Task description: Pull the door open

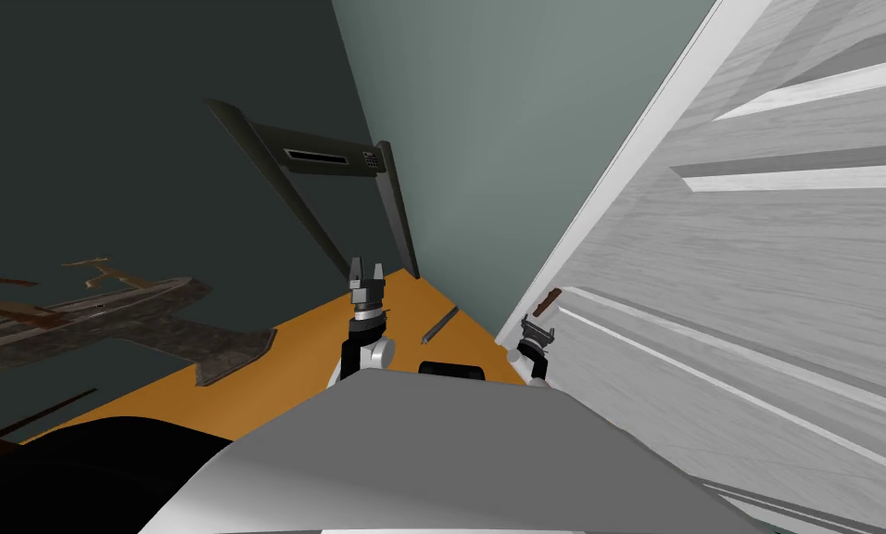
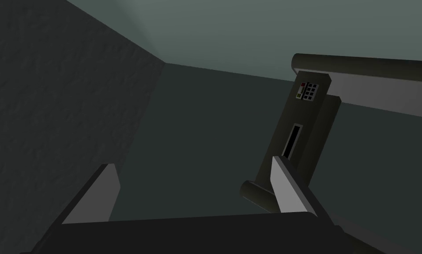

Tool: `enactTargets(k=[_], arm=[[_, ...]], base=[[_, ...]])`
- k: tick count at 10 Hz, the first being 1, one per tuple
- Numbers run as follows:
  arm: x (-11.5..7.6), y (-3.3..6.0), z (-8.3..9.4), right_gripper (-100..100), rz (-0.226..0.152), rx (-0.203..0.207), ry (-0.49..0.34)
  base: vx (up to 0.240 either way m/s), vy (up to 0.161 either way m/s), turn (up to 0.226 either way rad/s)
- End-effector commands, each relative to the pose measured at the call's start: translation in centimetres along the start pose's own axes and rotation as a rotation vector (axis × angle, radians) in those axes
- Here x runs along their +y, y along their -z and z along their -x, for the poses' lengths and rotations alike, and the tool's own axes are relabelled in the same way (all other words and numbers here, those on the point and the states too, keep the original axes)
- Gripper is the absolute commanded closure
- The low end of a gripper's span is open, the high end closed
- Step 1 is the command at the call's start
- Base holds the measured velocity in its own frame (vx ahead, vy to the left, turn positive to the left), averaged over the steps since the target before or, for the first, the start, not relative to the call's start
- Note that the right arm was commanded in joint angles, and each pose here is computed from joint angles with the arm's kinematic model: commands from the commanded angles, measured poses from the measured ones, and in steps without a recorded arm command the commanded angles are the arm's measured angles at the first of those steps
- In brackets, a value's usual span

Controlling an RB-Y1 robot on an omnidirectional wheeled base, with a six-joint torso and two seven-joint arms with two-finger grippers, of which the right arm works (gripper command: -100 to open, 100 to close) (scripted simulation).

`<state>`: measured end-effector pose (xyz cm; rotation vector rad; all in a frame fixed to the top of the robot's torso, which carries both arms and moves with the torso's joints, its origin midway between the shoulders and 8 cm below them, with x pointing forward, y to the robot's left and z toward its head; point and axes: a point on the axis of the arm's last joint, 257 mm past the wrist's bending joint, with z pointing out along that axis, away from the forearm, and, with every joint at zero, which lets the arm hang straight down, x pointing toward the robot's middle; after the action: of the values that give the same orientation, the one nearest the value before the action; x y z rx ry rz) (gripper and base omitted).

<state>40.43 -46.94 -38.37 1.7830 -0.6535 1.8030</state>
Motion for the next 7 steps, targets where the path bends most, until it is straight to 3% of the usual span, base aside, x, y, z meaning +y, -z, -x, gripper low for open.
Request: enactTargets(k=[1, 3, 7], arm=[[1.1, 0.03, 0.7, -100, 0.03, -0.016, -0.017], [1.0, 0.03, 0.6, -100, 0.028, -0.016, -0.016], [3.8, -1.24, 1.0, -100, 0.039, -0.02, -0.018]], base=[[0.046, -0.135, 0.17], [0.018, -0.061, 0.039], [0.009, 0.053, 0.076]])
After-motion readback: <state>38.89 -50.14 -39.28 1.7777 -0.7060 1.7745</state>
